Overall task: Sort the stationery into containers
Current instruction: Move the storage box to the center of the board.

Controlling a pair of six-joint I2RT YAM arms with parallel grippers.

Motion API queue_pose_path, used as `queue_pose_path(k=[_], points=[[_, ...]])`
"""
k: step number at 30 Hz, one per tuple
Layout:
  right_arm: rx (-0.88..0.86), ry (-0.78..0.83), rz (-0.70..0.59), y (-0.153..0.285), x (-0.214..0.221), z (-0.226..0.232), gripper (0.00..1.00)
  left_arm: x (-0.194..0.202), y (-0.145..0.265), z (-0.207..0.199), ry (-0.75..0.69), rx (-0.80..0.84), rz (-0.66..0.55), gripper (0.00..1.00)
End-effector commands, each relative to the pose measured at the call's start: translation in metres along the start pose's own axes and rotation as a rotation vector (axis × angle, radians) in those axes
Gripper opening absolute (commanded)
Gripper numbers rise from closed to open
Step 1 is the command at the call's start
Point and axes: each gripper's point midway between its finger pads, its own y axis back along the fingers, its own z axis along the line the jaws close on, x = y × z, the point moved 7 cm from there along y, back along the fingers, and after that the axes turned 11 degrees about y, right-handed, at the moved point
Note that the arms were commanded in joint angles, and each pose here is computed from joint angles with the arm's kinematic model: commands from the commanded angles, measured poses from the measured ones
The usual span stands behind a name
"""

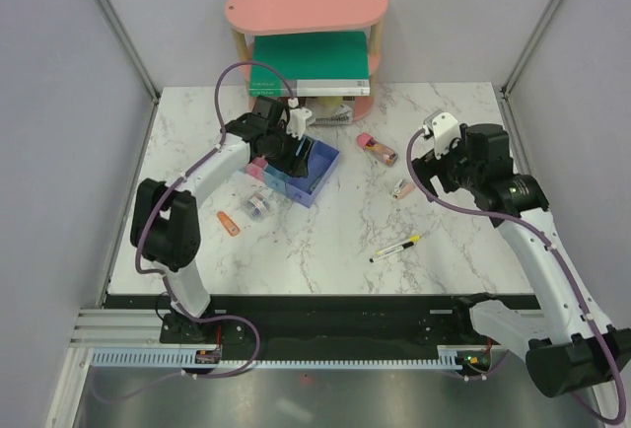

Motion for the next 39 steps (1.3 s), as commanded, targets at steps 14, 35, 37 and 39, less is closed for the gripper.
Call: queue_pose_path(k=[14, 35, 37, 39], points=[[-0.318, -0.210, -0.019, -0.130, -0.040, 0.055, 0.98, -0.016, 0.121, 0.008, -0.330, -0.355, -0.290, 0.71], [-0.284, -0.416, 0.044, -0.277, -0.091, 0.106, 0.98, 0.045, 0.176, 0.022, -0.518, -0.577, -0.264, 0.73], [-0.261, -0.402, 0.061, -0.282, -0.088, 0.111, 0.98, 0.048, 0.178, 0.022, -0.520, -0.581, -0.267, 0.74], [-0.211, -0.380, 0.083, -0.284, -0.083, 0.114, 0.98, 0.051, 0.180, 0.022, -0.521, -0.580, -0.267, 0.74]])
